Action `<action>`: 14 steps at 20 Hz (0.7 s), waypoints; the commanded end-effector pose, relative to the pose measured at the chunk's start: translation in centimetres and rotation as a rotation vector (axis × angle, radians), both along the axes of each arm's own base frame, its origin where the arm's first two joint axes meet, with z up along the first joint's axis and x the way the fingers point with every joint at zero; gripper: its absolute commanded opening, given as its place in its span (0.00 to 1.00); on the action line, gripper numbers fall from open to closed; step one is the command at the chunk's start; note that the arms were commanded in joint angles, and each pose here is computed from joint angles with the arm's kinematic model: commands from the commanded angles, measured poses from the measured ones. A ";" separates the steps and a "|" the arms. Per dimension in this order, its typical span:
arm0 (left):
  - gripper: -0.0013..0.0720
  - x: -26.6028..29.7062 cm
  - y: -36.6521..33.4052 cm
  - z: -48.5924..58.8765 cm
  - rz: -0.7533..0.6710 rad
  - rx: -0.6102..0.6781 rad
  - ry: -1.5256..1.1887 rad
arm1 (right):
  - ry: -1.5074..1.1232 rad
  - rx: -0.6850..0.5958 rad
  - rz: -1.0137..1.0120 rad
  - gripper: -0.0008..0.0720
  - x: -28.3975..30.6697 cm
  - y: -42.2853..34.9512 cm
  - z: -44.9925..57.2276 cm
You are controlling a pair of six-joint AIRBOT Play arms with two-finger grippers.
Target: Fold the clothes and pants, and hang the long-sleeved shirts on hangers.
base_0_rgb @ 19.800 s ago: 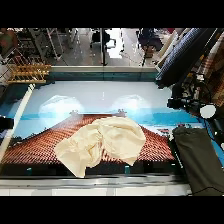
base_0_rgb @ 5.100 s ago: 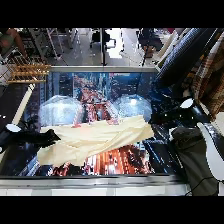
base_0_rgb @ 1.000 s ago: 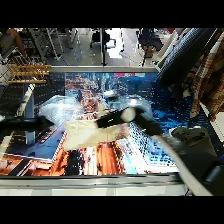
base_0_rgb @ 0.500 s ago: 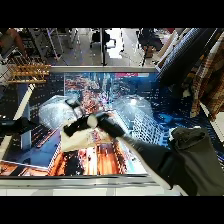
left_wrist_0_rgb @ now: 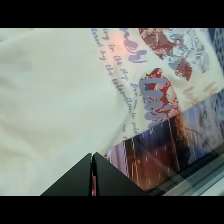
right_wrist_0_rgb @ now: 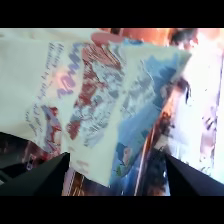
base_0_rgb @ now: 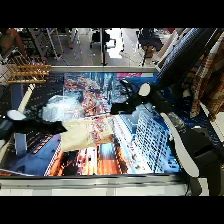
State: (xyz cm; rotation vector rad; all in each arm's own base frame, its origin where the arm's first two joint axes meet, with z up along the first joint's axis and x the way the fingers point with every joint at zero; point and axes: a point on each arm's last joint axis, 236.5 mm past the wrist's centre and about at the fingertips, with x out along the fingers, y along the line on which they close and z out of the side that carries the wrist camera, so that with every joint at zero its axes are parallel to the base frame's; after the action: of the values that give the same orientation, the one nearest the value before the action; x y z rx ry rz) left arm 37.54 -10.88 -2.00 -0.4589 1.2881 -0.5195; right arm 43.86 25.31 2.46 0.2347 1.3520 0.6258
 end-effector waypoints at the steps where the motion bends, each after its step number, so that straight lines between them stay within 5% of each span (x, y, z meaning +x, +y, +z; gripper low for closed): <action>1: 0.03 -0.6 -1.8 -5.8 -0.030 0.004 0.130 | 0.148 0.024 -0.115 0.97 -1.1 -1.9 -5.4; 11: 0.02 -1.5 -0.6 -8.5 -0.054 0.060 0.187 | 0.390 0.294 -0.093 0.93 -1.7 5.6 -12.3; 12: 0.03 -1.5 -0.6 -8.5 -0.055 0.060 0.187 | 0.341 0.320 -0.034 0.60 -1.7 6.6 -11.8; 13: 0.02 -1.5 -0.6 -8.5 -0.057 0.060 0.187 | 0.295 0.344 0.001 0.16 -1.3 7.2 -10.8; 14: 0.02 -1.7 -0.5 -8.1 -0.069 0.059 0.183 | 0.258 0.360 0.021 0.08 -0.9 7.4 -9.3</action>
State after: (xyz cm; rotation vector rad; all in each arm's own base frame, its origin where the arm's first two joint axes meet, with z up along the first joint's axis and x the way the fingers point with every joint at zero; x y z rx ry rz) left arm 36.15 -11.67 -10.22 -0.4439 1.4885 -0.4952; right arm 42.83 30.71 -8.98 0.6092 1.5461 0.7524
